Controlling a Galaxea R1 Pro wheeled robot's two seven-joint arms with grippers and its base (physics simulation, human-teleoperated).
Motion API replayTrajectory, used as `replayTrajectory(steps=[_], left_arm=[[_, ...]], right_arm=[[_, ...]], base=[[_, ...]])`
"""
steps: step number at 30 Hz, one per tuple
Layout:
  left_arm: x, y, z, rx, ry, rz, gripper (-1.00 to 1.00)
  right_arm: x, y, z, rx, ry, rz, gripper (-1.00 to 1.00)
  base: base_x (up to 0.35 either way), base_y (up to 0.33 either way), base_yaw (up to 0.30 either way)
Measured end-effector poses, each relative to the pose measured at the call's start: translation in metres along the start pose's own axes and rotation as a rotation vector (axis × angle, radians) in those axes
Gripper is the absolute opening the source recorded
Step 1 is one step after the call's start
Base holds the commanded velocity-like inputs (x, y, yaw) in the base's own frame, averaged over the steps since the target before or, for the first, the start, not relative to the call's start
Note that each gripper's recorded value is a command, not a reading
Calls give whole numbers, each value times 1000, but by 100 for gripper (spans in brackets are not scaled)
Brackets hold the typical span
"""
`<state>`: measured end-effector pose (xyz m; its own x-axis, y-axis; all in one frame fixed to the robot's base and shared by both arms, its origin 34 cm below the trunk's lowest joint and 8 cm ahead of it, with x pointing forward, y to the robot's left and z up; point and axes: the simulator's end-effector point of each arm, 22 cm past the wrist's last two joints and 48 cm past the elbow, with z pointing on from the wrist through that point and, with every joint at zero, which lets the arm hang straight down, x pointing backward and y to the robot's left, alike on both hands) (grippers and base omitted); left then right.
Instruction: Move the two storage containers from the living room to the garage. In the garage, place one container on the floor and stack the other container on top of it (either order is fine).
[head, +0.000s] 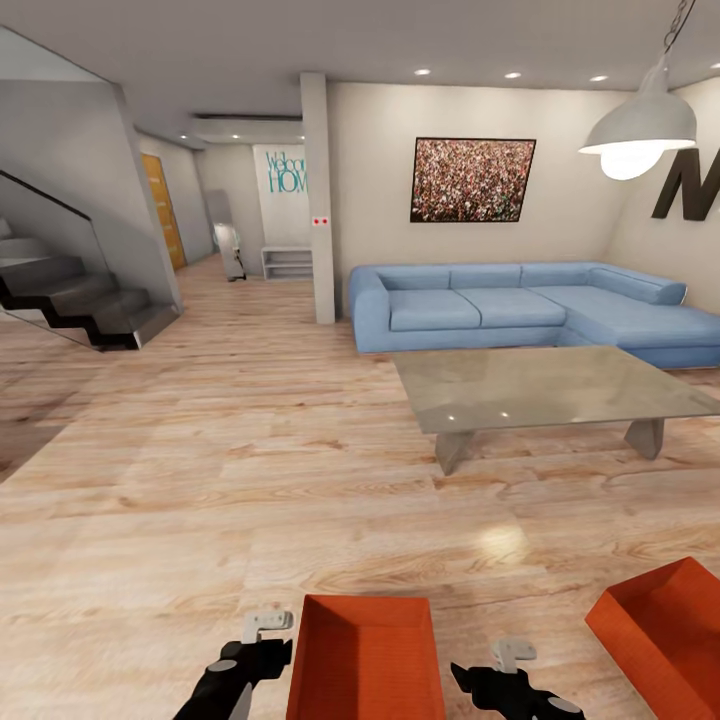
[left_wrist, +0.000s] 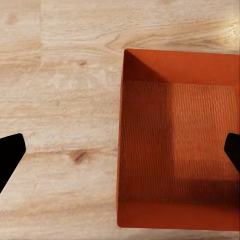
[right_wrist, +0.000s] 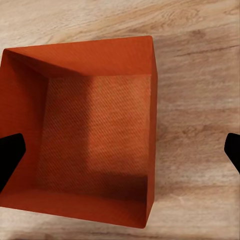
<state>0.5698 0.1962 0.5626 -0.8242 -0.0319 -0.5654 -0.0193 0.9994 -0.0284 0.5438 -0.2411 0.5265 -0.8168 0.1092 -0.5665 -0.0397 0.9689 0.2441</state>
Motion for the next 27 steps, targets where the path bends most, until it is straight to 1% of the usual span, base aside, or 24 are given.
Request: replayTrajectory(steps=[12,17,19,21,27], left_arm=[[17,1,17,-4,11,6,100],[30,0,26,-3,30,7,100],[45,-1,31,-3,56,10,100],[54,0,35,-4,70,13,100],[71,0,45,-4,91,13,100]], right_arm=[[15,-5,16,0,4,-3,100],[24,-7,24,-1,12,-1,100],[28,-8,28,-2,15,-1,100],[32,-9,31,-2,18,0,100],[43,-12,40,-2,26,2,100]], base=[[0,0,0],[0,0,0],[0,0,0],[0,0,0],[0,0,0]])
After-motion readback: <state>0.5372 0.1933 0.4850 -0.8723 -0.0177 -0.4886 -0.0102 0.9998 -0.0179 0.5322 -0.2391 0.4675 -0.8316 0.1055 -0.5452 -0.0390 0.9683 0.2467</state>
